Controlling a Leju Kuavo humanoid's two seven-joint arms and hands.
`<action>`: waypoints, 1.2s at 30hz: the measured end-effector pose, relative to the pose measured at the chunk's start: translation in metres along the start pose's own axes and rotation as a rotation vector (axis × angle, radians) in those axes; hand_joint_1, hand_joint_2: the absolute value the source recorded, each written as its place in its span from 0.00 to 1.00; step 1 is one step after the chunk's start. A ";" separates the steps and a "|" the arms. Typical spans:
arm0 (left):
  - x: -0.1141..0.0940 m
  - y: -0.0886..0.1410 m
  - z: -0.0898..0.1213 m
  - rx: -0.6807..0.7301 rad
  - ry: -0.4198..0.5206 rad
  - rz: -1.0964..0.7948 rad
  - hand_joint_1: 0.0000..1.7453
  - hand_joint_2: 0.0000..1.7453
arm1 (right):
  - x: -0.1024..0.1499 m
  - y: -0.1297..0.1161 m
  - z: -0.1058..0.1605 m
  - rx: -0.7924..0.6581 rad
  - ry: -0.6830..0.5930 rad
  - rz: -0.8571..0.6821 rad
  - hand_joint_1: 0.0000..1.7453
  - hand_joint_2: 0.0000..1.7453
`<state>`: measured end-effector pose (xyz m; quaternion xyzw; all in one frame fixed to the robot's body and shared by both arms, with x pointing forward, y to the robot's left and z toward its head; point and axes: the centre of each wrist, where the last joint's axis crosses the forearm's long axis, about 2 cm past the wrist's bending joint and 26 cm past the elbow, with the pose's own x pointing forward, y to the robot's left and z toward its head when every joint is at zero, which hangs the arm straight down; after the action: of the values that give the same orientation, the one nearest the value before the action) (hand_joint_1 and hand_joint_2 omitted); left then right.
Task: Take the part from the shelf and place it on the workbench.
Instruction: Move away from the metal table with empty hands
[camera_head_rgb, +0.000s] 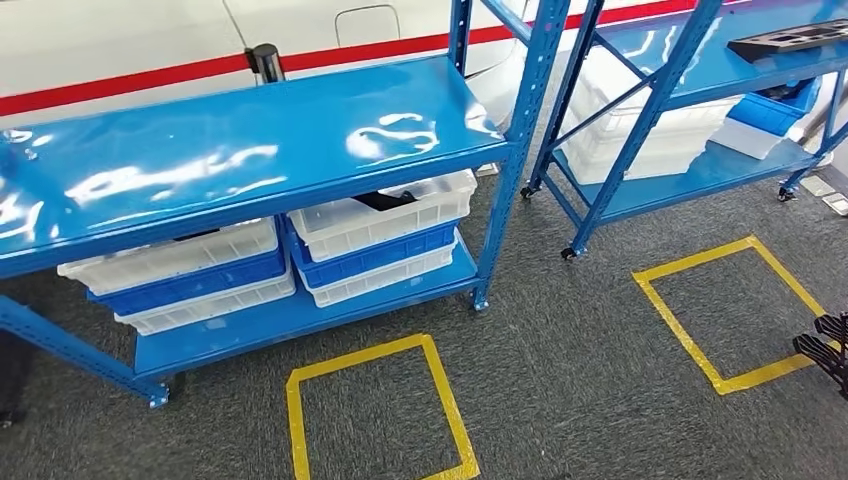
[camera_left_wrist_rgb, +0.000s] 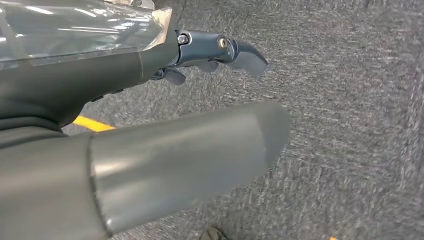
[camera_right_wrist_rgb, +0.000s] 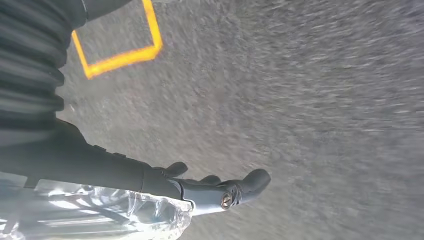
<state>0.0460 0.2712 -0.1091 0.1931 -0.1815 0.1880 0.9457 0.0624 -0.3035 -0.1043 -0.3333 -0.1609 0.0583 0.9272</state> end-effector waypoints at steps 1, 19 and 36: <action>0.001 0.000 0.000 0.000 -0.001 0.001 0.00 0.00 | -0.001 0.000 0.000 0.000 0.004 0.001 0.00 1.00; 0.001 -0.001 0.000 -0.004 -0.016 -0.004 0.00 0.00 | -0.006 -0.004 -0.002 -0.014 -0.008 0.004 0.00 0.00; 0.004 -0.001 -0.001 -0.007 -0.022 -0.004 0.00 0.00 | -0.007 -0.003 -0.001 -0.027 -0.014 -0.026 0.00 0.00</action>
<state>0.0500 0.2713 -0.1087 0.1920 -0.1924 0.1835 0.9447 0.0557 -0.3081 -0.1050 -0.3433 -0.1725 0.0464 0.9221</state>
